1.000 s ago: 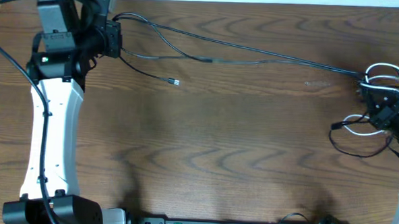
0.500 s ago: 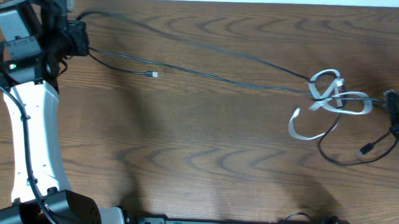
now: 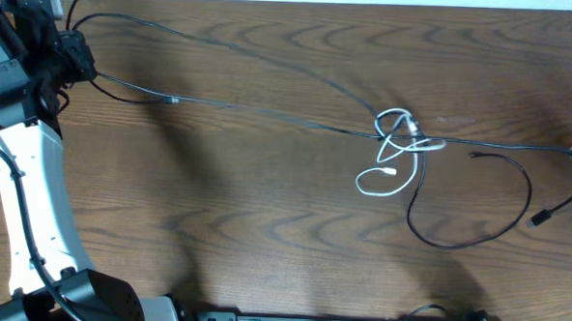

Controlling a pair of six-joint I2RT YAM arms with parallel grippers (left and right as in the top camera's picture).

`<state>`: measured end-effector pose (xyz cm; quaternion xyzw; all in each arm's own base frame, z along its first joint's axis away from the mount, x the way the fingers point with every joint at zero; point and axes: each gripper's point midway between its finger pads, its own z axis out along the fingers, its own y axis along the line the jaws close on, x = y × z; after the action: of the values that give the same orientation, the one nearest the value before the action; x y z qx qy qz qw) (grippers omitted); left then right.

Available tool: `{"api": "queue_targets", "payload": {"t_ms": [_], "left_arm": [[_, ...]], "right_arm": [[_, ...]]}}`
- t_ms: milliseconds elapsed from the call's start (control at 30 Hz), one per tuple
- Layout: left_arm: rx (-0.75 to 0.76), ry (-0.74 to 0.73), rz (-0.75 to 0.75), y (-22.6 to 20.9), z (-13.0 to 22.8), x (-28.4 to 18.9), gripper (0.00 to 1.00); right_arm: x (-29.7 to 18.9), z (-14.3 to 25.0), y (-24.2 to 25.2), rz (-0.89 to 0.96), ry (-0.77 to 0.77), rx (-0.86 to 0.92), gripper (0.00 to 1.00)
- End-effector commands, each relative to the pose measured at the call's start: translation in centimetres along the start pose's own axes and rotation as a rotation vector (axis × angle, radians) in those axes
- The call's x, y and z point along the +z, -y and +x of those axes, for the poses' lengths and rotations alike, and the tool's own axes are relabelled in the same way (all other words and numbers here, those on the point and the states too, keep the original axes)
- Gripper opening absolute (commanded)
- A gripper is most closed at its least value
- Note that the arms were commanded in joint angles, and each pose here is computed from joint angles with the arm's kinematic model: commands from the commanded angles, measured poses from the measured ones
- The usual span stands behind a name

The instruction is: Untangle cables

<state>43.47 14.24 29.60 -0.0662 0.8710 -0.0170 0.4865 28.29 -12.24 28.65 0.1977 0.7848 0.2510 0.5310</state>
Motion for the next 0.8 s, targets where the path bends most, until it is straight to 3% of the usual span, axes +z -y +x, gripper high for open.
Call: {"api": "queue_targets", "payload": {"t_ms": [0, 200, 333, 667, 767], "left_arm": [[-0.019, 0.014, -0.037, -1.1, -0.3, -0.5, 0.08], [-0.061, 0.019, -0.056, -2.2, -0.3, -0.8, 0.08], [-0.062, 0.025, 0.008, -1.2, -0.4, -0.8, 0.08], [-0.094, 0.045, 0.136, 1.2, -1.0, -1.2, 0.08], [-0.096, 0.047, 0.148, 1.8, -1.1, -1.2, 0.07]], "right_arm": [[-0.6, -0.8, 1.0, 0.073, 0.029, -0.023, 0.01], [-0.6, -0.5, 1.2, 0.082, 0.02, -0.009, 0.01], [-0.2, 0.2, 1.5, 0.082, -0.009, 0.02, 0.01], [4.1, 5.0, -1.4, -0.024, -0.223, -0.013, 0.01], [6.1, 6.8, -3.4, -0.094, -0.301, -0.046, 0.12]]}}
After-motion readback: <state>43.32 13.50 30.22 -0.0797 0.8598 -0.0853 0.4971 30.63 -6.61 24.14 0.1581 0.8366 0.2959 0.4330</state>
